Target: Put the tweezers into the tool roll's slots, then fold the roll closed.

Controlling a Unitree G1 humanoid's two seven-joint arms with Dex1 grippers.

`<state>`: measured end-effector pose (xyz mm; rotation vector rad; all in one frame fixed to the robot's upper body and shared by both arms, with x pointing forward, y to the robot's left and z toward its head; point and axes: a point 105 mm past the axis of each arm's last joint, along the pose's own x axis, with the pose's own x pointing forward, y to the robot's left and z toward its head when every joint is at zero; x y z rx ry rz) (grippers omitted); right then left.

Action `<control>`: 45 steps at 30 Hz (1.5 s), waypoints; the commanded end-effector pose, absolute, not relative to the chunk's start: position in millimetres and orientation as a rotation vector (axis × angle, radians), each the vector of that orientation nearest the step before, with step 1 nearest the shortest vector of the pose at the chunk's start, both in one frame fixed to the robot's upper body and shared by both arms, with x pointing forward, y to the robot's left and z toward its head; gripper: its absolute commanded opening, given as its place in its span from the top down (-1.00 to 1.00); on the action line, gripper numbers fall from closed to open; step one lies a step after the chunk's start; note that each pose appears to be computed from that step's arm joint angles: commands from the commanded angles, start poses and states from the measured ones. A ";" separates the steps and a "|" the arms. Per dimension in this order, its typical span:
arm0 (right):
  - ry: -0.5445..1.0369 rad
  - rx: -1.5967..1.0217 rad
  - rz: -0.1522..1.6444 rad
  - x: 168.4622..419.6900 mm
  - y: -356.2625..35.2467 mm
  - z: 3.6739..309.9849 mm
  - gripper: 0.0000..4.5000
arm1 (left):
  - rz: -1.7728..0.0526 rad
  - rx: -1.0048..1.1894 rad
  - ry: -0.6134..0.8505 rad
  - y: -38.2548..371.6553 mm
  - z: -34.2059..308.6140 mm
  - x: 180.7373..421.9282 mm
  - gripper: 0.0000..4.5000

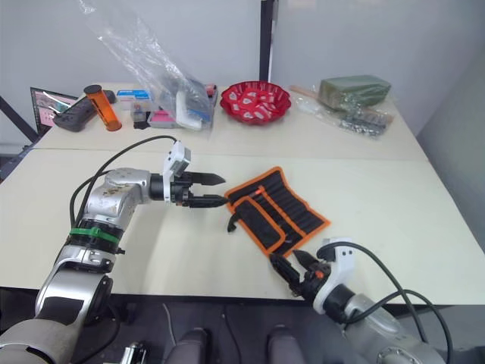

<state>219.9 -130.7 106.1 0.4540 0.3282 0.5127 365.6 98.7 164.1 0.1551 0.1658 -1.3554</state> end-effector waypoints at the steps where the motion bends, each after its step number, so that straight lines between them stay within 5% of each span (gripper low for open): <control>1: 0.261 0.474 0.420 230.1 -143.6 112.8 -1.00 | -1.414 0.183 0.147 91.9 171.6 357.6 -0.99; 17: 0.263 0.552 0.301 257.9 -149.4 86.5 -1.00 | -1.450 0.263 0.135 94.1 166.3 344.5 -0.99; 31: 0.246 0.625 0.382 258.5 -148.6 100.1 0.99 | -1.403 0.256 0.163 106.5 160.7 346.0 -1.00; 45: 0.459 0.568 0.758 247.9 -106.5 106.7 0.99 | -1.361 0.271 0.177 118.4 160.3 348.5 -1.00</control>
